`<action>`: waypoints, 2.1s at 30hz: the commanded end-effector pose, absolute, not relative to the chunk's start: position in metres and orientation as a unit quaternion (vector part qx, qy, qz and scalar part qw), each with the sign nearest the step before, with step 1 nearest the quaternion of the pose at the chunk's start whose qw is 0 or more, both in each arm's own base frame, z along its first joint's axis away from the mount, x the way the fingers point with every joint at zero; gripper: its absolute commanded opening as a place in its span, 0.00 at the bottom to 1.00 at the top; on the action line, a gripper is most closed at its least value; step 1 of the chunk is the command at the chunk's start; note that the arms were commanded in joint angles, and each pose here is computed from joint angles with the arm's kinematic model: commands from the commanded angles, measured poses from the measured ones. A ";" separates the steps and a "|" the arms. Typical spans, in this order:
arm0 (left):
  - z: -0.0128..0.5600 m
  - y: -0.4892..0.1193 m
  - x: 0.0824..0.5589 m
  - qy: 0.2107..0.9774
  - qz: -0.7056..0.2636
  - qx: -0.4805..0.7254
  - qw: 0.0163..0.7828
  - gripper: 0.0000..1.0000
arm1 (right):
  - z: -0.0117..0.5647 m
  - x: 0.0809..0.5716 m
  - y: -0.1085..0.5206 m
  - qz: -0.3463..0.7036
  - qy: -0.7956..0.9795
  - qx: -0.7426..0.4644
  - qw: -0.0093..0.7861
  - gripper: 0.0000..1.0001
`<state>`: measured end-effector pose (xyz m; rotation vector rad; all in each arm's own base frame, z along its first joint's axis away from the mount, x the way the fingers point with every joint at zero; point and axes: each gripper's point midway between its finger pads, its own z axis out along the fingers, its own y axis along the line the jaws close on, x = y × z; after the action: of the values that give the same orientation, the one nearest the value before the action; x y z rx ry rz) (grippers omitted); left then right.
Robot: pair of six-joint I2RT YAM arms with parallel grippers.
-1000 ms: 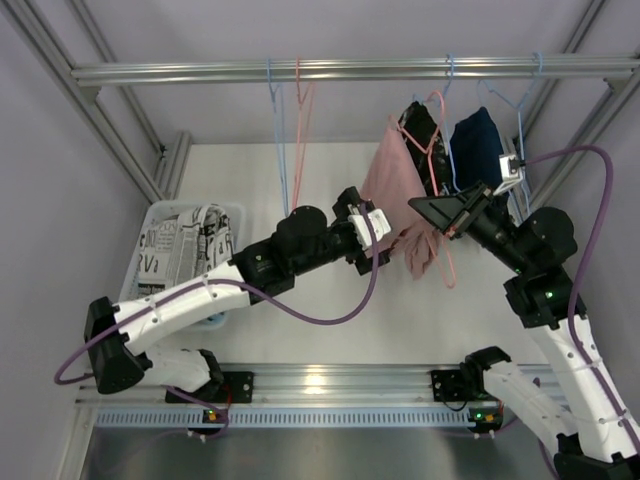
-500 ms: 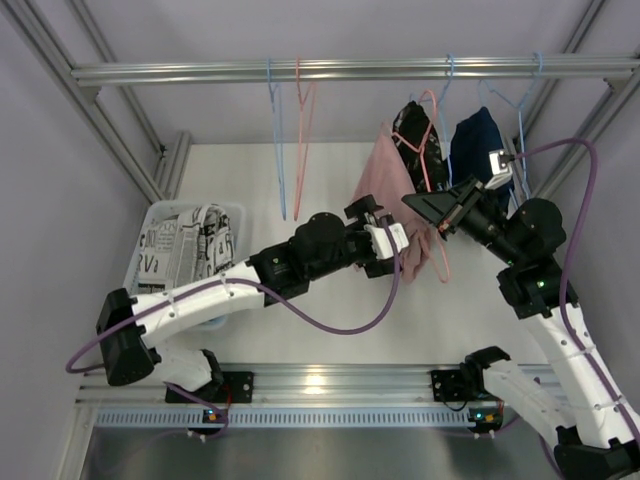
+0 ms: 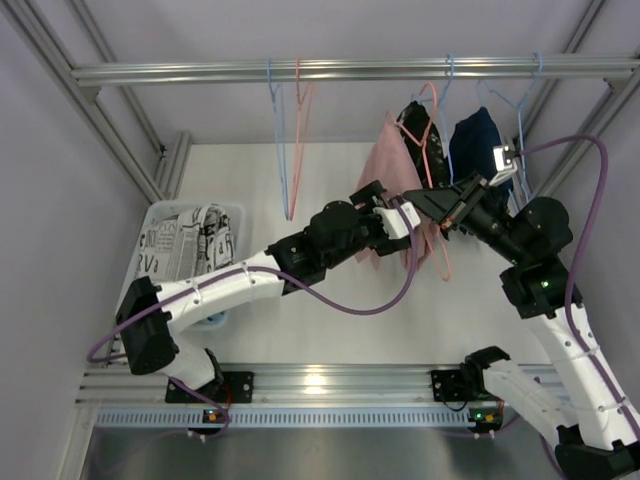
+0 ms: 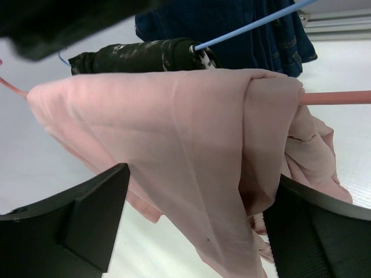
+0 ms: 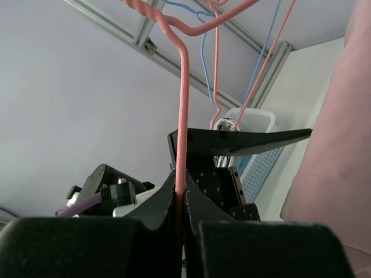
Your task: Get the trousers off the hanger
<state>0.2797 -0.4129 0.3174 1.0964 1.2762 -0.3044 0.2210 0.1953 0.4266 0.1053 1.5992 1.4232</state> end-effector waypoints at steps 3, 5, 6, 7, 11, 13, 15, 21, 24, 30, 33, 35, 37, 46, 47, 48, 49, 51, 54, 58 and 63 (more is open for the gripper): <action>0.363 -0.398 0.306 0.564 -0.140 0.413 0.702 0.76 | 0.489 0.192 0.192 0.608 0.578 -0.022 0.543 0.00; 0.362 -0.395 0.309 0.567 -0.139 0.414 0.699 0.62 | 0.488 0.192 0.192 0.609 0.577 -0.021 0.543 0.00; 0.362 -0.392 0.314 0.570 -0.135 0.411 0.699 0.58 | 0.488 0.191 0.193 0.612 0.576 -0.023 0.541 0.00; 0.362 -0.390 0.315 0.570 -0.136 0.412 0.698 0.54 | 0.488 0.191 0.193 0.614 0.575 -0.023 0.540 0.00; 0.367 -0.395 0.316 0.562 -0.146 0.418 0.698 0.35 | 0.488 0.190 0.195 0.621 0.571 -0.027 0.536 0.00; 0.370 -0.398 0.318 0.559 -0.149 0.417 0.700 0.22 | 0.487 0.190 0.198 0.625 0.571 -0.030 0.532 0.00; 0.372 -0.401 0.321 0.557 -0.151 0.416 0.703 0.05 | 0.488 0.189 0.199 0.627 0.569 -0.034 0.530 0.00; 0.404 -0.401 0.315 0.545 -0.185 0.395 0.716 0.00 | 0.476 0.197 0.200 0.614 0.582 -0.031 0.532 0.00; 0.421 -0.395 0.300 0.542 -0.214 0.393 0.711 0.00 | 0.467 0.205 0.200 0.603 0.592 -0.021 0.534 0.00; 0.475 -0.376 0.258 0.526 -0.294 0.373 0.706 0.00 | 0.442 0.221 0.201 0.588 0.618 0.002 0.522 0.00; 0.489 -0.360 0.251 0.535 -0.297 0.356 0.706 0.00 | 0.432 0.228 0.202 0.578 0.629 0.005 0.520 0.00; 0.492 -0.351 0.252 0.547 -0.292 0.341 0.707 0.00 | 0.423 0.233 0.204 0.572 0.635 0.003 0.518 0.00; 0.505 -0.341 0.244 0.540 -0.300 0.333 0.712 0.00 | 0.414 0.236 0.203 0.566 0.641 0.007 0.518 0.00; 0.598 -0.299 0.228 0.478 -0.300 0.278 0.778 0.00 | 0.394 0.244 0.201 0.535 0.662 0.001 0.525 0.00; 0.615 -0.293 0.225 0.463 -0.303 0.268 0.789 0.00 | 0.393 0.245 0.201 0.532 0.664 0.000 0.526 0.00; 0.623 -0.290 0.222 0.455 -0.305 0.264 0.794 0.00 | 0.392 0.246 0.201 0.529 0.665 -0.001 0.527 0.00; 0.633 -0.287 0.220 0.445 -0.309 0.258 0.800 0.00 | 0.389 0.247 0.201 0.526 0.668 0.000 0.526 0.00; 0.655 -0.283 0.215 0.427 -0.322 0.247 0.808 0.00 | 0.387 0.248 0.200 0.522 0.671 -0.001 0.527 0.00; 0.680 -0.281 0.205 0.401 -0.347 0.237 0.814 0.00 | 0.382 0.251 0.201 0.517 0.676 -0.003 0.525 0.00; 0.711 -0.269 0.199 0.374 -0.360 0.210 0.829 0.00 | 0.379 0.254 0.202 0.513 0.679 -0.004 0.525 0.00; 0.745 -0.228 0.196 0.340 -0.308 0.170 0.872 0.00 | 0.381 0.253 0.201 0.509 0.679 -0.012 0.529 0.00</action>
<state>0.2136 -0.2792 0.6874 0.5030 0.8860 -0.6957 0.2559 0.1995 0.3730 0.0194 1.6569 1.2317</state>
